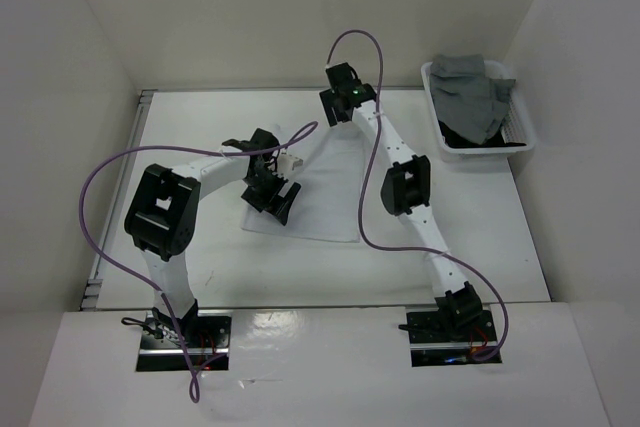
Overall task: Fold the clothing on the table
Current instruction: Flatten the skirt out
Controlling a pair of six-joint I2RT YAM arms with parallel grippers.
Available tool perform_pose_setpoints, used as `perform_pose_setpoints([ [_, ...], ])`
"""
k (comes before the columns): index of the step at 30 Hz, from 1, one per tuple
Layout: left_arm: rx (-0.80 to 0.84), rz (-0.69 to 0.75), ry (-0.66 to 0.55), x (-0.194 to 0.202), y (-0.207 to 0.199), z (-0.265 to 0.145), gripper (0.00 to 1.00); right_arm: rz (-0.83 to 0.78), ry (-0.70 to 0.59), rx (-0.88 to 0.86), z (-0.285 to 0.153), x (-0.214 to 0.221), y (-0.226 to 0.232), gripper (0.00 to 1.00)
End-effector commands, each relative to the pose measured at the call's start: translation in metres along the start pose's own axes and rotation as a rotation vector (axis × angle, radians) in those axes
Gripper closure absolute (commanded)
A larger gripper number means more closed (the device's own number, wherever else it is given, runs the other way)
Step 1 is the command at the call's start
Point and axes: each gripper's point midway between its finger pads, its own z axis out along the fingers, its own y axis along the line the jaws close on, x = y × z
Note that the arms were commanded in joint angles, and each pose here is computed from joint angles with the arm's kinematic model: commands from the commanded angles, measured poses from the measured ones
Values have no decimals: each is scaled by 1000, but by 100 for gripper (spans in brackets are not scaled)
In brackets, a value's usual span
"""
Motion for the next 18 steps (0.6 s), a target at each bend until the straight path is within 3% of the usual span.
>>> perform_pose_setpoints([
  [1,65,-10,47,15,-11,6,4,14,-51,-75,-40,-31,-1,19],
  [5,42,1,-63,-19,-5,-24,4,-2,-5,-91,-42,-19,-4,19],
  [10,3,-77,-270,-78,39,-78,4,0,14,-85,-55,-17,-14,19],
  [18,86,-226,-356,-106,92,-83,4,-24,60,-65,-63,7,-21,21],
])
